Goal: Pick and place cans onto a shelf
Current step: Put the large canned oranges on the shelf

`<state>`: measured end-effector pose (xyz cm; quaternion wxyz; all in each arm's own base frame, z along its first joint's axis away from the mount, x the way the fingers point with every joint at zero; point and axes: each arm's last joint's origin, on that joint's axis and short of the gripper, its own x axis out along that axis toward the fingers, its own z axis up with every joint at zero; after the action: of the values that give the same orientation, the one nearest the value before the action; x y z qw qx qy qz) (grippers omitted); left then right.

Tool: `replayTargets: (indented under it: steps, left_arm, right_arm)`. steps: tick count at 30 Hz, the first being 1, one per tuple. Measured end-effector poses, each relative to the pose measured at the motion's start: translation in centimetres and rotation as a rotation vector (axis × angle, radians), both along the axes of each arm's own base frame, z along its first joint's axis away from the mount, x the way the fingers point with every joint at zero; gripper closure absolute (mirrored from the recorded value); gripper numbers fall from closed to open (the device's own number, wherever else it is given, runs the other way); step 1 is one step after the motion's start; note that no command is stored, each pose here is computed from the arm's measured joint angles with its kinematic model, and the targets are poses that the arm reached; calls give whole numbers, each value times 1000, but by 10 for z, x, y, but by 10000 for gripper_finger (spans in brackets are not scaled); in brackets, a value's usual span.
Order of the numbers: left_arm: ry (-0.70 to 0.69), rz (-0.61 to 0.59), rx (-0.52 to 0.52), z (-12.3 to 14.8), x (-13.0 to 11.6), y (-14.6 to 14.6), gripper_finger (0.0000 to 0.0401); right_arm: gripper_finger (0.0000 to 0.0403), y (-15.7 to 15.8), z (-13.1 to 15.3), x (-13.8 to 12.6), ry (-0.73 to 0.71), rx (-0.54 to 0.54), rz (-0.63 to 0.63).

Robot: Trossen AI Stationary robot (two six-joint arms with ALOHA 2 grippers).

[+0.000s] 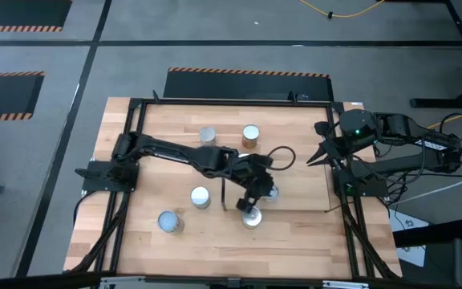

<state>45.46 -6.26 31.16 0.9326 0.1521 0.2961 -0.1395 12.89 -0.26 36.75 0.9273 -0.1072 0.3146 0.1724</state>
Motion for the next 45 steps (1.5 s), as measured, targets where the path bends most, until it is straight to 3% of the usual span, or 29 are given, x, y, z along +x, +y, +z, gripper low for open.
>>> replayTargets:
  steps: [5,12,18,26,33,40,45]
  left_arm:
    - [53,60,-95,31,-27,-6,325]
    - [256,162,-224,47,-69,-24,325]
    - [487,266,-278,41,-98,-47,325]
    - [543,425,-285,39,-120,-81,325]
    - [381,422,-206,40,-116,-101,325]
    - [238,330,-168,35,-89,-101,325]
    - [243,229,-117,17,-71,-102,325]
  right_arm:
    - [363,0,0,0,2,0,0]
    - [363,0,0,0,0,0,1]
    - [363,0,0,1,5,0,1]
    - [363,0,-2,4,14,1,1]
    - [363,0,-1,4,13,1,1]
    - [363,0,-1,4,13,1,1]
    - [364,0,-2,4,13,1,1]
